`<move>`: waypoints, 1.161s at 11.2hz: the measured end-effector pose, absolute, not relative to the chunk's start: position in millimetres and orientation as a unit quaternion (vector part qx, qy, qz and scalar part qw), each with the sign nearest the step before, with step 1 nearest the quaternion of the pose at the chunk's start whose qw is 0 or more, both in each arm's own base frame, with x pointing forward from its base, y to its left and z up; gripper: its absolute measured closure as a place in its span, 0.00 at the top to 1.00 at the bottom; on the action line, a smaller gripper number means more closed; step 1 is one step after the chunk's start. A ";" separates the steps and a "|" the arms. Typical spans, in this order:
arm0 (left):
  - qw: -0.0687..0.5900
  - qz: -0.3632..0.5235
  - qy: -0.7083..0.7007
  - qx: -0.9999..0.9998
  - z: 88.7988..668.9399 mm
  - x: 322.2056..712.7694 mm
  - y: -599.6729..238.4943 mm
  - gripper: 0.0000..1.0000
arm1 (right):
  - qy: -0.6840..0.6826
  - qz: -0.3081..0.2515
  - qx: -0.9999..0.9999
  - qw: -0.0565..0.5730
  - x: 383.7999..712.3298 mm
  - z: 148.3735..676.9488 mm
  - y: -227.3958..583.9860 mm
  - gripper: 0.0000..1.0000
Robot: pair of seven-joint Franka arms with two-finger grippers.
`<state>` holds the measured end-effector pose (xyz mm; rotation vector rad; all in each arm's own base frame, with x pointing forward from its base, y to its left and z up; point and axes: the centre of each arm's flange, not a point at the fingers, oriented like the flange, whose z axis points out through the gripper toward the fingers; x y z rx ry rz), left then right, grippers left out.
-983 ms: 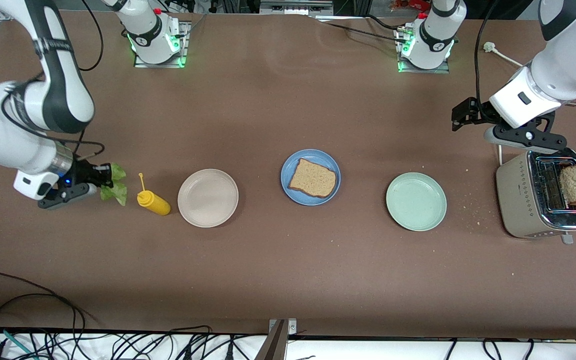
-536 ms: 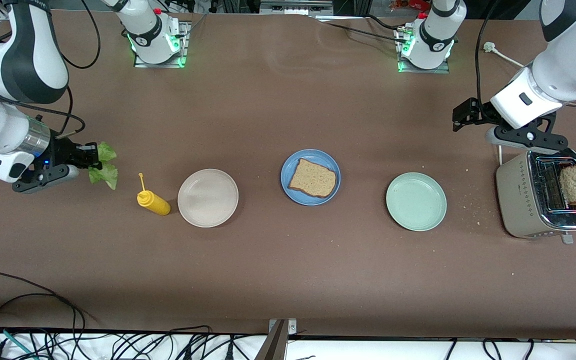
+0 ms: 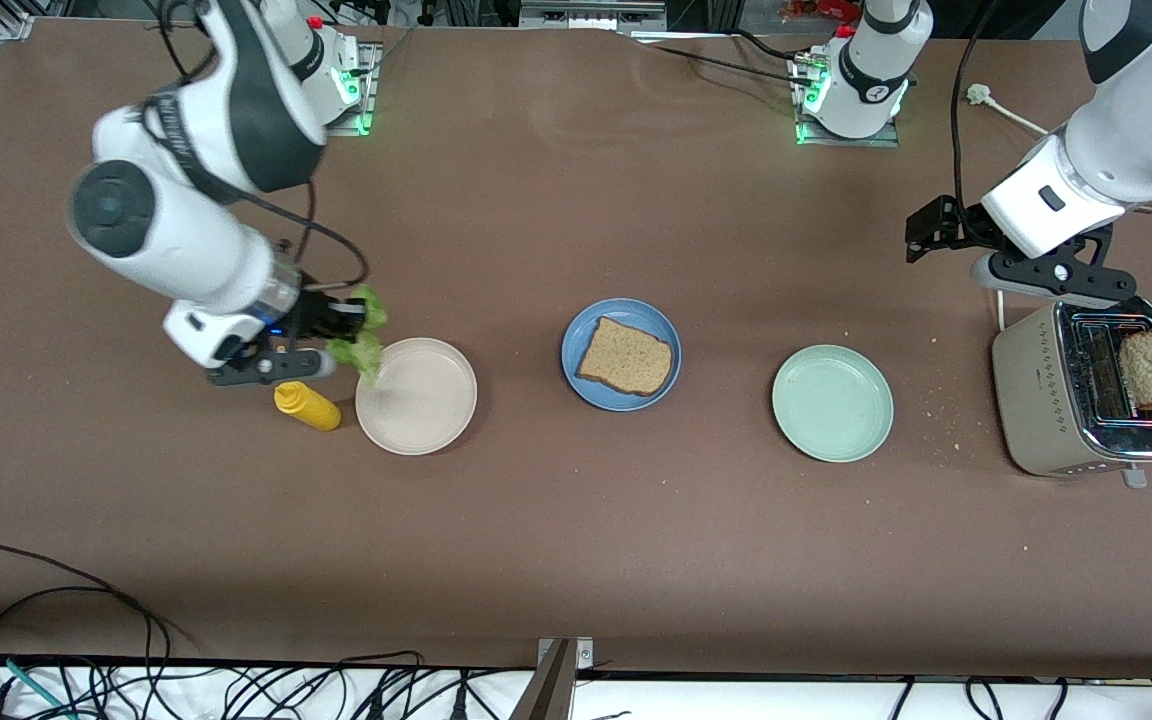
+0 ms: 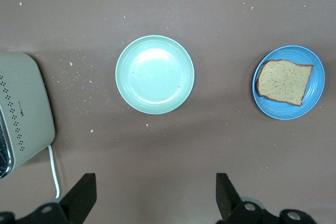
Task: Make sandwich in blue plate with both arms
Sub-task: 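Carry the lettuce leaf with the right gripper over the blue plate, then lower the lettuce onto the bread and open the right gripper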
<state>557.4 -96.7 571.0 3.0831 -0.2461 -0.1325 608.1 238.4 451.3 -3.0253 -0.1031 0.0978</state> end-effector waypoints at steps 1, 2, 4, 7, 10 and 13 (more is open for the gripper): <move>0.023 -0.043 -0.079 0.996 570.9 557.4 -96.6 1.00 | -0.012 0.033 -0.998 0.055 607.1 446.7 269.8 0.10; 0.023 -0.043 -0.079 0.996 570.9 557.4 -96.6 1.00 | 0.012 0.035 -0.998 0.053 604.1 440.7 302.7 0.10; 0.023 -0.043 -0.079 0.996 570.8 557.3 -96.5 1.00 | 0.057 0.038 -0.996 0.049 594.1 426.2 367.3 0.10; 0.023 -0.044 -0.079 0.996 570.8 557.3 -96.3 1.00 | 0.121 0.029 -0.991 0.039 578.2 402.3 449.9 0.10; 0.023 -0.044 -0.079 0.996 570.7 557.3 -96.4 1.00 | 0.191 0.014 -0.981 0.042 549.6 364.2 527.5 0.10; 0.023 -0.044 -0.079 0.996 570.7 557.2 -96.4 1.00 | 0.244 -0.001 -0.968 0.059 523.2 311.7 577.4 0.10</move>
